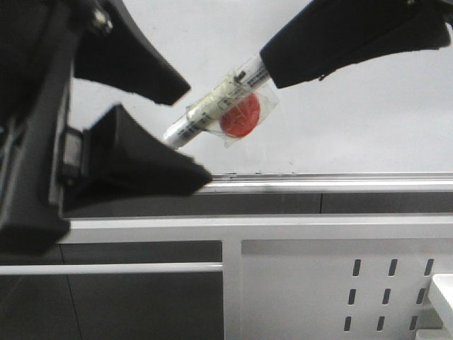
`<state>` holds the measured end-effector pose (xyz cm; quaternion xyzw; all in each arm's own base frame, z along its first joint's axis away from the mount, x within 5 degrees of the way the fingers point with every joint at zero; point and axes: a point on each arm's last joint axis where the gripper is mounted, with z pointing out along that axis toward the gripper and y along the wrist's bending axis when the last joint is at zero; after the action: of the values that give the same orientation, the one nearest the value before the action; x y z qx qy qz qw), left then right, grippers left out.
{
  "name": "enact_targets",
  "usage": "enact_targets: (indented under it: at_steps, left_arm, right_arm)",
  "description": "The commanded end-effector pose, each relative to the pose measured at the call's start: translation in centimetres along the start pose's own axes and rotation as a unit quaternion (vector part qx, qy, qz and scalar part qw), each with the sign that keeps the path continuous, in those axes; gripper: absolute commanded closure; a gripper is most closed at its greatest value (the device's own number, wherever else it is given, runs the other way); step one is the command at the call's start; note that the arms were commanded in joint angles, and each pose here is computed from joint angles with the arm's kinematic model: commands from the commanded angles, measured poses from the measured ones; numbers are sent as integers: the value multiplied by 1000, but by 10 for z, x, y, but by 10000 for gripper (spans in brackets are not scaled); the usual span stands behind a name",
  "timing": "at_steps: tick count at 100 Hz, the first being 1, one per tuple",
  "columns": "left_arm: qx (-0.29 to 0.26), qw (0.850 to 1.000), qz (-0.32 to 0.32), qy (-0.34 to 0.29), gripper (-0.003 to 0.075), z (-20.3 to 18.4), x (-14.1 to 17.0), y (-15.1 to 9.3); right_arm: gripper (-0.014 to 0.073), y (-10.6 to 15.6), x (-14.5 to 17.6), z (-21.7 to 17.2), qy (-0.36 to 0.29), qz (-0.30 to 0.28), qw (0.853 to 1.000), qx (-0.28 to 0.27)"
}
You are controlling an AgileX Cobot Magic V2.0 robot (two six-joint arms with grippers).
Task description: Write number 1 on whiteboard
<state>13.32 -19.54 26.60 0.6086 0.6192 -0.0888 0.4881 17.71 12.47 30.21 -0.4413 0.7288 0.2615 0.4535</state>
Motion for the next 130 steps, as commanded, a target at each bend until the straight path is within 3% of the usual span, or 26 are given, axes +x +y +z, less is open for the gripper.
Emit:
enact_targets:
  at_steps: [1, 13, 22, 32, 46, 58, 79, 92, 98, 123, 130]
  left_arm:
    - [-35, 996, -34, -77, 208, -21, -23, 12]
    - [-47, 989, -88, -112, 212, -44, -29, 16]
    - [-54, 978, -138, -148, 279, -65, -33, 19]
    - [-67, 971, -144, -178, 435, -86, -33, 20]
    - [-88, 961, -143, -220, 741, -109, -27, 17]
    - [-96, 948, -178, -247, 740, -114, -19, 13]
    - [-150, 904, -281, -284, 740, -105, 4, 15]
    - [-222, 852, -353, -317, 740, -108, 21, 25]
    - [-252, 834, -366, -326, 740, -109, 28, 28]
    - [-309, 801, -405, -316, 740, -112, 45, 35]
    - [-323, 793, -411, -313, 740, -113, 48, 38]
  right_arm:
    - [664, -2, -16, -8, -37, 1, 999, 17]
    - [664, 0, -18, -13, -48, -6, 998, 32]
    - [659, -1, -18, -21, -59, -7, 996, 69]
    - [650, 1, -13, -34, -80, 9, 989, 121]
    - [649, 8, 4, -54, -107, 21, 975, 195]
    - [645, 16, 16, -72, -140, 28, 960, 242]
    - [643, 28, 33, -93, -178, 22, 939, 294]
    - [643, 31, 37, -98, -187, 20, 933, 305]
    - [643, 29, 38, -98, -188, 21, 931, 313]
    - [643, 23, 38, -99, -194, 51, 920, 336]
    - [643, 22, 39, -96, -187, 54, 924, 330]
